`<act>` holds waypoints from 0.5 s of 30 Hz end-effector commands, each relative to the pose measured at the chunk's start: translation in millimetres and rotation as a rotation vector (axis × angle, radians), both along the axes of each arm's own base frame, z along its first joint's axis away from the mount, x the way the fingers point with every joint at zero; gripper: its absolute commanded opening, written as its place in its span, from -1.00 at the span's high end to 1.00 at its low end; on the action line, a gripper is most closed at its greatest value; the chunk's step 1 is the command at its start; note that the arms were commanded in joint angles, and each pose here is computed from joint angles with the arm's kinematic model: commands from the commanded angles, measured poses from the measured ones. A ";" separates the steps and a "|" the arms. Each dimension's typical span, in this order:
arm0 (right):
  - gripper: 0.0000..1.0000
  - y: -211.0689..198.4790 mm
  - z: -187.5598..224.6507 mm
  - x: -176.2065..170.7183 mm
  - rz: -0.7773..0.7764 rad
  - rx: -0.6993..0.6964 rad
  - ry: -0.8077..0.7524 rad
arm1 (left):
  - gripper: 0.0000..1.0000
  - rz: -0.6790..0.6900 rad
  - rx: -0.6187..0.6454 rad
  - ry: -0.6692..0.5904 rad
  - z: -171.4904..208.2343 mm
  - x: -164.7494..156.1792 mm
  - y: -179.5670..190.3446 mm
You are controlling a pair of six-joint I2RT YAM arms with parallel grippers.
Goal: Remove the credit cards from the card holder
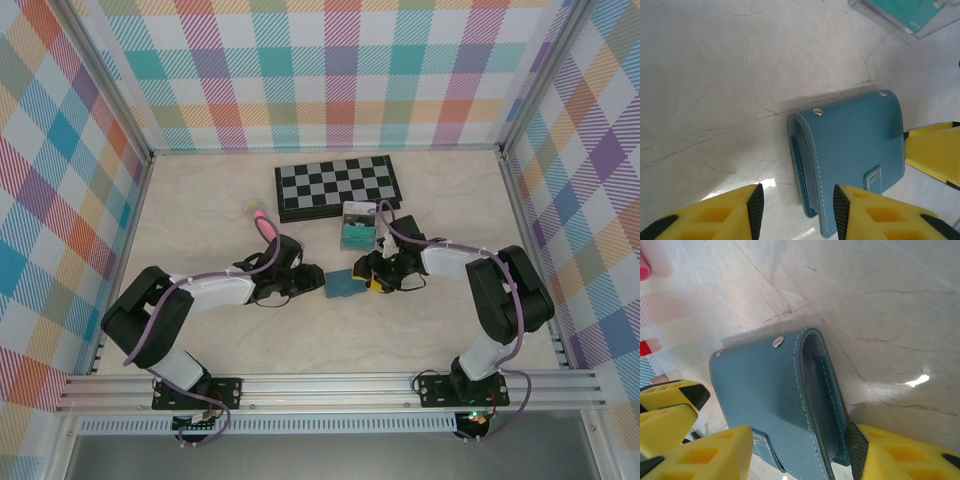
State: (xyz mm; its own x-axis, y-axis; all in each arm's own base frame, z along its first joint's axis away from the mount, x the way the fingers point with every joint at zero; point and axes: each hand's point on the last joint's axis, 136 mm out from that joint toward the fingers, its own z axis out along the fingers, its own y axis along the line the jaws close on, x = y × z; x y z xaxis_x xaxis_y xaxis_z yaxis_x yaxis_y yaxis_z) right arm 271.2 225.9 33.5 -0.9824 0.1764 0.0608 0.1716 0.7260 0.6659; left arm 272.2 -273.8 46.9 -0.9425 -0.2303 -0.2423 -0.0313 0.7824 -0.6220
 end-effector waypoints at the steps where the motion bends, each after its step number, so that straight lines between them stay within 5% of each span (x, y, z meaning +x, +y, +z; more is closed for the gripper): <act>1: -0.08 -6.5 -9.6 -9.8 0.000 -0.040 0.034 | 0.21 0.028 -0.019 0.001 0.6 7.4 -10.3; 8: -0.08 -19.1 -13.0 -13.2 -0.001 -0.120 0.030 | 0.54 0.000 -0.010 0.053 -10.7 5.5 -22.3; 15: -0.01 7.0 -5.2 -17.5 0.059 0.053 0.044 | 0.70 0.022 0.046 0.103 -27.2 1.6 -17.3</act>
State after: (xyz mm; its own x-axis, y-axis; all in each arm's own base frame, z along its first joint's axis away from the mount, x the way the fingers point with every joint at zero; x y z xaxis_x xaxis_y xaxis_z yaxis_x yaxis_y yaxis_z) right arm 264.8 222.4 29.3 -0.9843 0.1627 0.0687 0.1680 0.7422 0.6488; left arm 280.1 -290.6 28.1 -0.9521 -0.2461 -0.1812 -0.0888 0.7902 -0.6063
